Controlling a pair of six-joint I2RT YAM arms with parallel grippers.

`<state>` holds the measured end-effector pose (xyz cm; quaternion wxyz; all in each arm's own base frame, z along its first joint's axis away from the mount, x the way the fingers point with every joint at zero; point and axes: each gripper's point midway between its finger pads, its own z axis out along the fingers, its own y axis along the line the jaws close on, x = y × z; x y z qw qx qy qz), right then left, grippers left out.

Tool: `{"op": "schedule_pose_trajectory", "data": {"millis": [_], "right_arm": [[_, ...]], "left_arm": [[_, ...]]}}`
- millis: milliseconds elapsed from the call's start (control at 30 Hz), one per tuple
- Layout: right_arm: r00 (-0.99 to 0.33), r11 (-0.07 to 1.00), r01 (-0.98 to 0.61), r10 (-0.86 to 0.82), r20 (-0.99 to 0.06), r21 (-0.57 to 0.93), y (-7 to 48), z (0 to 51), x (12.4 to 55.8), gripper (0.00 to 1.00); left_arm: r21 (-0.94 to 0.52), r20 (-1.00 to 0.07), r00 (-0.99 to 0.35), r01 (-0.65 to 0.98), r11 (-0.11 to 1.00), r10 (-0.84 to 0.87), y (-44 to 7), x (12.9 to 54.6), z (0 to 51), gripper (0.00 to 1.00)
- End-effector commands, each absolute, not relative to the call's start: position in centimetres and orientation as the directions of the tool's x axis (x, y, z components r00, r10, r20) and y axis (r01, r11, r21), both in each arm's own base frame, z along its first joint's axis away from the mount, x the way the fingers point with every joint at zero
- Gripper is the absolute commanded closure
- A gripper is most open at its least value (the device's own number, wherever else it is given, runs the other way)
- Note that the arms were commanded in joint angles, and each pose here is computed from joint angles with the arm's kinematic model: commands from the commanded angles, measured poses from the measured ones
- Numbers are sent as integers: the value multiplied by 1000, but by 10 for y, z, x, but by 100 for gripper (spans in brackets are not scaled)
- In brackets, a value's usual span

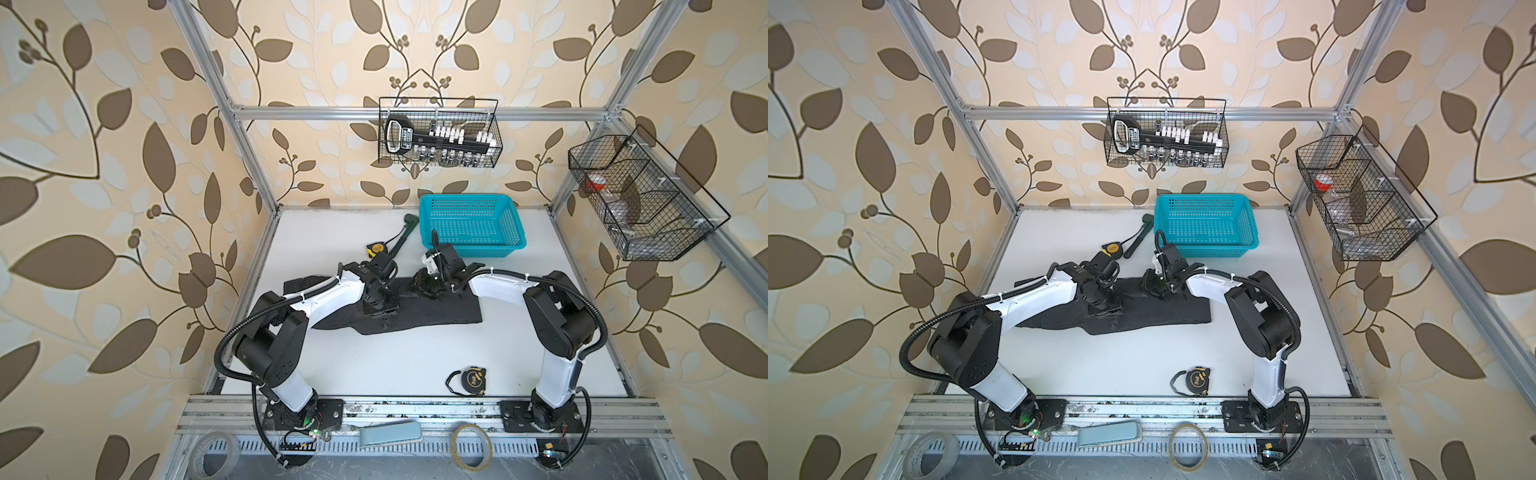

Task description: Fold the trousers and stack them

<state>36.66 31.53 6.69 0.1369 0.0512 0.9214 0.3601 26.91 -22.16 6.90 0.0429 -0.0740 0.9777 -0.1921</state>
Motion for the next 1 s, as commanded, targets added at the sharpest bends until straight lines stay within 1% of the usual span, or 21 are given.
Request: {"op": "schedule_pose_trajectory", "data": {"millis": [0,133,200,300,367,533,600,700,733,967], "right_arm": [[-952,675,-27,207,-224,737,335,80,380,63],[-949,653,-40,213,-234,756,346,80,388,59],[-938,623,-58,234,-256,780,356,90,400,55],[-928,575,-64,265,-260,815,370,93,410,52],[-926,546,-77,272,-263,834,381,97,414,51],[-918,490,-109,284,-276,865,405,108,420,45],[-920,485,-113,277,-276,867,409,110,421,45],[-918,485,-126,274,-286,866,405,117,418,46],[-917,484,-129,275,-290,866,402,120,418,45],[-889,535,-157,290,-354,830,352,150,414,45]], "left_arm": [[-361,-38,-990,-114,925,-137,-221,262,61,78],[-322,-13,-992,-112,940,-123,-212,252,52,79],[-301,-1,-993,-116,946,-122,-208,247,47,79],[-270,18,-993,-115,956,-114,-200,238,38,80],[-272,21,-993,-114,956,-113,-198,234,37,82],[-305,-12,-994,-97,947,-105,-201,237,49,88],[-322,-19,-994,-94,942,-105,-205,239,54,93],[-342,-24,-993,-98,935,-113,-208,241,59,96],[-347,-29,-993,-97,933,-114,-209,242,61,100],[-410,-23,-993,-97,907,-117,-214,234,79,100]]}}
